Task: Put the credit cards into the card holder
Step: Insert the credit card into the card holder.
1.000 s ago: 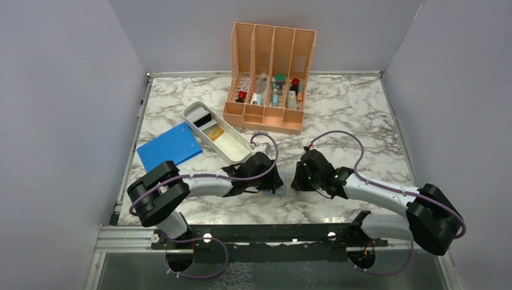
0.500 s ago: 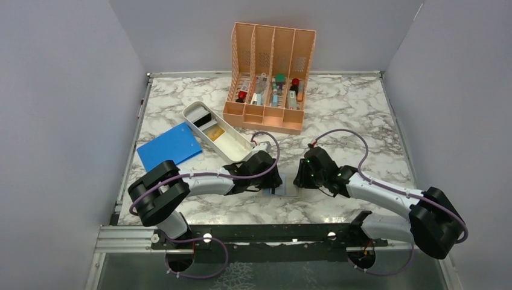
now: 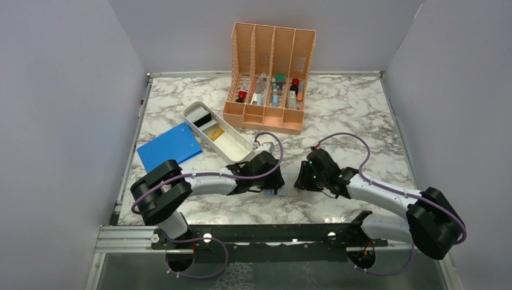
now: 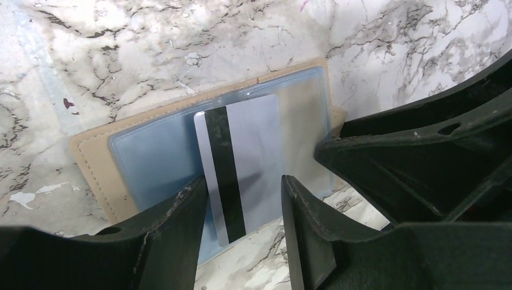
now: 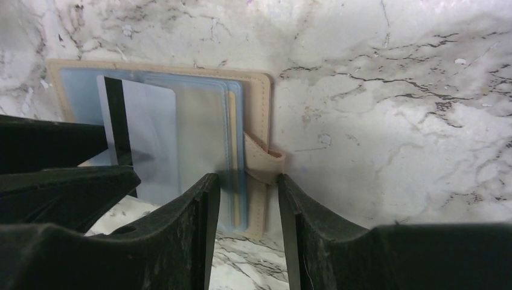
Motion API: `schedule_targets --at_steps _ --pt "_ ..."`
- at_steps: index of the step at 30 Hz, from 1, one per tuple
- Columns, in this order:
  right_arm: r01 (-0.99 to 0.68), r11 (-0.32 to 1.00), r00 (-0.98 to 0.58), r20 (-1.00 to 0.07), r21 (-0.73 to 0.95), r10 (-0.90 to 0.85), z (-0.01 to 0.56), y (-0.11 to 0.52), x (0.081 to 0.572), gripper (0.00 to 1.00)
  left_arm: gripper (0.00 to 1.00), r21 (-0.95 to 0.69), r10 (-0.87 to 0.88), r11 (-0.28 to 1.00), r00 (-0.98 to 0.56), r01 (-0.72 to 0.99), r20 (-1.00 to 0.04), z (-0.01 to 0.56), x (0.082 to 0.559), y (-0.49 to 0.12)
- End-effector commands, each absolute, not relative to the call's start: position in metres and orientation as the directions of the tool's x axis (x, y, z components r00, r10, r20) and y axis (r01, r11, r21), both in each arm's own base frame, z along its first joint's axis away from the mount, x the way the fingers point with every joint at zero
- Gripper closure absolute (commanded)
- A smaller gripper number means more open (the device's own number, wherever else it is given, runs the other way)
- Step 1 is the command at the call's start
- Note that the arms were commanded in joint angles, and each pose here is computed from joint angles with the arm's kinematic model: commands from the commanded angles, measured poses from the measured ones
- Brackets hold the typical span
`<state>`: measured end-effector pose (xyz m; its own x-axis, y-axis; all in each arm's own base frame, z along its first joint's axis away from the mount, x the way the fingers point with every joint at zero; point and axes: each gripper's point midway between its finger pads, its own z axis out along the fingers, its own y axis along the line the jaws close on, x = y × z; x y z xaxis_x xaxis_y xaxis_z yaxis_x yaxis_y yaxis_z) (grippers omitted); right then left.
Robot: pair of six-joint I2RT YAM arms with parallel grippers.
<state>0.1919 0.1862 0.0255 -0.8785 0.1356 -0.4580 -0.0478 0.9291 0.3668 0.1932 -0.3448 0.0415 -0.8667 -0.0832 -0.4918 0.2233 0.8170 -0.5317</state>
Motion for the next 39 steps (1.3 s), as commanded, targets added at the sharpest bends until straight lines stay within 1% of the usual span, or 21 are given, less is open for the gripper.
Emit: schedule_targets --at_steps 1,11,18,23,32,35,39 --pt "-0.027 0.913 -0.896 -0.415 0.406 0.158 0.016 0.190 0.185 0.54 0.49 -0.547 -0.086 0.801 -0.860 0.241 -0.504 0.046 0.195 -0.355" --pt "-0.034 0.859 -0.919 -0.353 0.510 0.173 0.016 0.208 0.173 0.58 0.50 -0.598 -0.099 0.760 -0.863 0.256 -0.496 0.056 0.193 -0.373" --pt "-0.024 0.866 -0.921 -0.347 0.500 0.175 0.011 0.205 0.171 0.58 0.50 -0.624 -0.099 0.738 -0.874 0.256 -0.476 0.052 0.190 -0.381" --pt "-0.016 0.878 -0.912 -0.368 0.478 0.183 0.013 0.200 0.175 0.58 0.50 -0.627 -0.111 0.736 -0.868 0.256 -0.484 0.059 0.191 -0.380" --pt "-0.003 0.886 -0.872 -0.435 0.464 0.225 0.041 0.190 0.184 0.54 0.50 -0.584 -0.113 0.760 -0.827 0.285 -0.550 0.088 0.205 -0.369" --pt "-0.012 0.886 -0.874 -0.434 0.464 0.216 0.053 0.191 0.184 0.54 0.49 -0.561 -0.100 0.772 -0.816 0.298 -0.570 0.096 0.212 -0.358" --pt "-0.023 0.870 -0.873 -0.435 0.492 0.222 0.062 0.195 0.182 0.55 0.49 -0.505 -0.080 0.801 -0.780 0.320 -0.621 0.112 0.232 -0.335"
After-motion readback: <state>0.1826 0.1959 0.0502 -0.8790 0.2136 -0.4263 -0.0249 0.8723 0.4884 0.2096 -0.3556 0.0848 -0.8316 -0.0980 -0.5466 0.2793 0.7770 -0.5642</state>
